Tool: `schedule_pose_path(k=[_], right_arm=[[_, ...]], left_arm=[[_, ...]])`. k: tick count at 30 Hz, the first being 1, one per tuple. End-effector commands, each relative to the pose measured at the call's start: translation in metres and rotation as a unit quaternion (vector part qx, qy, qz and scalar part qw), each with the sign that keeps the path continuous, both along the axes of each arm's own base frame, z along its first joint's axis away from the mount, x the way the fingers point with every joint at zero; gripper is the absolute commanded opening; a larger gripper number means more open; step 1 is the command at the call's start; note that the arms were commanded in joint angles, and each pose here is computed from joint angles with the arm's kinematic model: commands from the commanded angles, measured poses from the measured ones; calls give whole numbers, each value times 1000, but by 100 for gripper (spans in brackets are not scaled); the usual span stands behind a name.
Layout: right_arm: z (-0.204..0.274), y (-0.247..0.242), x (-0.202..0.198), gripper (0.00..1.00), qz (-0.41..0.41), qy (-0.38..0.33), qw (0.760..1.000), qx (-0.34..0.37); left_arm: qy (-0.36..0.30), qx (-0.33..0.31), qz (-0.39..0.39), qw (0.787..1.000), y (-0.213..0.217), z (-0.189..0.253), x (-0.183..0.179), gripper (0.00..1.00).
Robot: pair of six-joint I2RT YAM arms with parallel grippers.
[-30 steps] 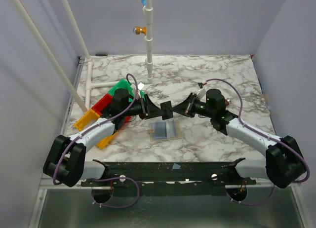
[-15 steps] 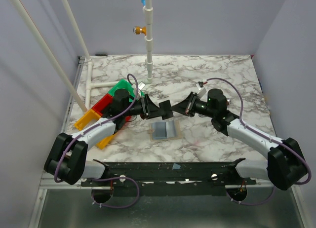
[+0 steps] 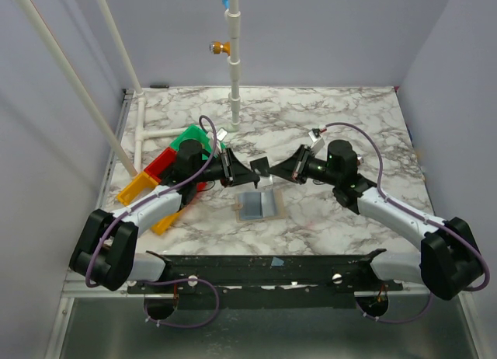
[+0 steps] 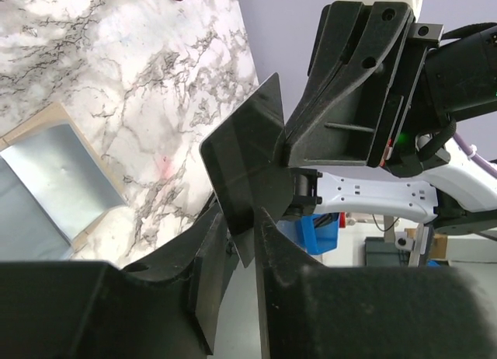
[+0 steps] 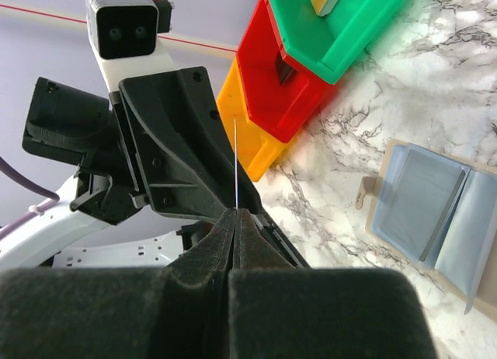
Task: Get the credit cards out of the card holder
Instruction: Place the credit card in the storage box.
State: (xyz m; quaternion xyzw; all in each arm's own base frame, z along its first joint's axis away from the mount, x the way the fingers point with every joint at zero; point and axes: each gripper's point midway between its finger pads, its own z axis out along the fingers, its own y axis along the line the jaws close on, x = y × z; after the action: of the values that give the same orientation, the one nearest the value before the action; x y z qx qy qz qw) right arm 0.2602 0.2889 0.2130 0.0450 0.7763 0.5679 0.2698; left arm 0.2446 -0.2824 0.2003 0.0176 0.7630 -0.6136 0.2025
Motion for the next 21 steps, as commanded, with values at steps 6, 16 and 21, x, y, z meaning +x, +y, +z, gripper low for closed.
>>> schedule_pose_path(k=[6, 16, 21], right_arm=[[-8, 1, -7, 1, 15, 3, 1000, 0], [-13, -4, -2, 55, -1, -8, 1000, -30], [-13, -12, 4, 79, -24, -17, 998, -58]], left_arm=[[-18, -11, -14, 1000, -1, 8, -3, 2], [-21, 16, -10, 1000, 1, 3, -3, 0], [-28, 70, 4, 997, 9, -4, 0, 0]])
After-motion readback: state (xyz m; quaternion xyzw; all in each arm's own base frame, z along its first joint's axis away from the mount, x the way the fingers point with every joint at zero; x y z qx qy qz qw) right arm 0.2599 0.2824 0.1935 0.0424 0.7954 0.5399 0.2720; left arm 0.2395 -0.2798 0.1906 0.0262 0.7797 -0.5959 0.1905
